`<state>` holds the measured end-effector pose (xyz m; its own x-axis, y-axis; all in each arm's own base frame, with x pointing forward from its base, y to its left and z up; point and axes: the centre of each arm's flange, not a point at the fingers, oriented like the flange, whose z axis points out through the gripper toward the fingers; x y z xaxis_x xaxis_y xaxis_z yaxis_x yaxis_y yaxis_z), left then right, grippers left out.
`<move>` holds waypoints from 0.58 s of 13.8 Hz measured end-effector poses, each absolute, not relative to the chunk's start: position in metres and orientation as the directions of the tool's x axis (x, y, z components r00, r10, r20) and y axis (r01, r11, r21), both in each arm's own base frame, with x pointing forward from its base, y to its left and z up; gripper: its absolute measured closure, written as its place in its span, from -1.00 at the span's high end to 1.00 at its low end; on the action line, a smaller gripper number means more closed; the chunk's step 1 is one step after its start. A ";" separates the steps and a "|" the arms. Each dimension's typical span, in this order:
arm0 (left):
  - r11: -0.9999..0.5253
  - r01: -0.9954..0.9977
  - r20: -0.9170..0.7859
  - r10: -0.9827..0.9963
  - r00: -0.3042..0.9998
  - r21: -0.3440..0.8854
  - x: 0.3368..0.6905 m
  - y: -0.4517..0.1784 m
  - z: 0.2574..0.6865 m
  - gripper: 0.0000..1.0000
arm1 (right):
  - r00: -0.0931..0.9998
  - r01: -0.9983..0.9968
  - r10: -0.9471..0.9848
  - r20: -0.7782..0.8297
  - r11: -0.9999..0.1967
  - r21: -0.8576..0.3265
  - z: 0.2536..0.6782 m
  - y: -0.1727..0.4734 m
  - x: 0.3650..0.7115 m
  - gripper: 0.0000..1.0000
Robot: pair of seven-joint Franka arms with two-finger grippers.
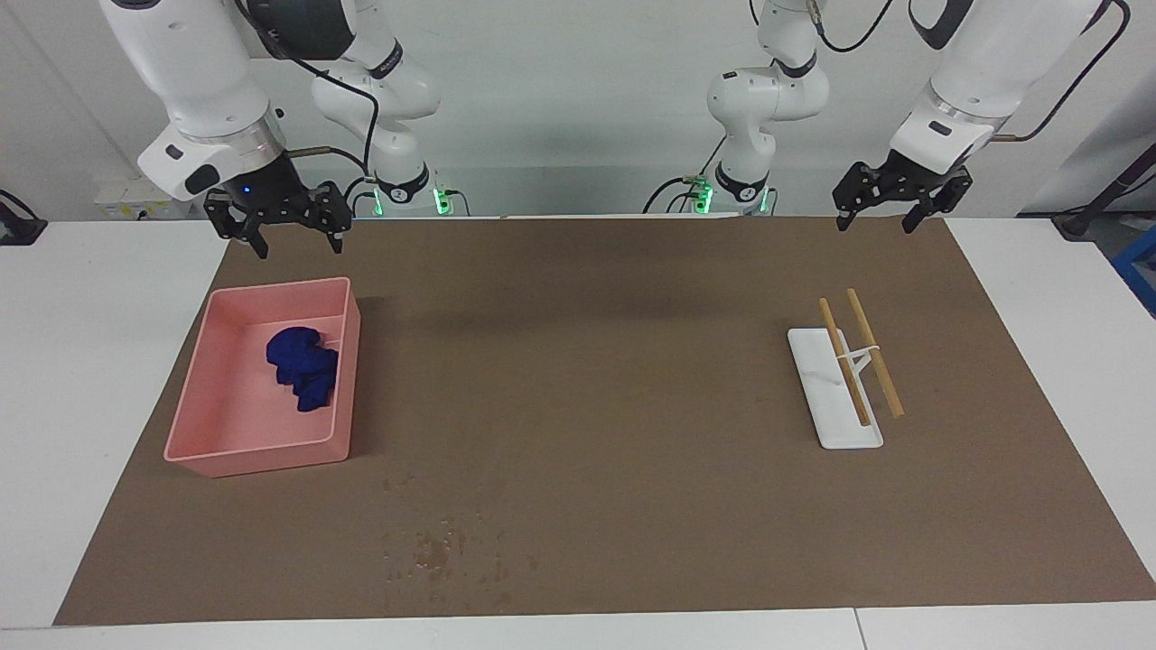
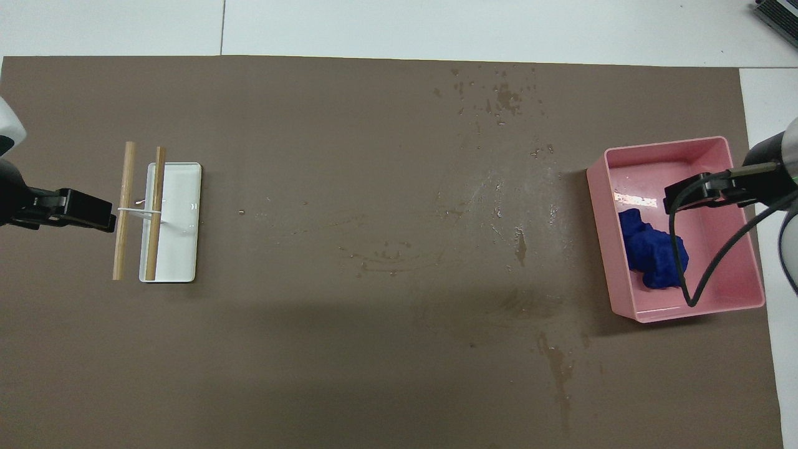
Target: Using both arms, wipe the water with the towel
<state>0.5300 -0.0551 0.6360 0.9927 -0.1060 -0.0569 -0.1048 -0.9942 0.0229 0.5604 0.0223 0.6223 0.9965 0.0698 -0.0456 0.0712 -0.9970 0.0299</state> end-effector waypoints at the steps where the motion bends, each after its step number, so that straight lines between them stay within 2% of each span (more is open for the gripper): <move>1: -0.994 -0.105 -0.057 -0.106 0.993 0.023 0.530 -0.055 0.636 1.00 | 0.997 0.068 0.067 -0.041 -0.997 0.030 0.623 0.021 0.561 1.00; 8: -0.994 -0.105 -0.057 -0.106 0.993 0.023 0.530 -0.055 0.636 1.00 | 1.000 -0.010 -0.010 -0.005 -0.999 0.031 0.625 -0.024 0.565 1.00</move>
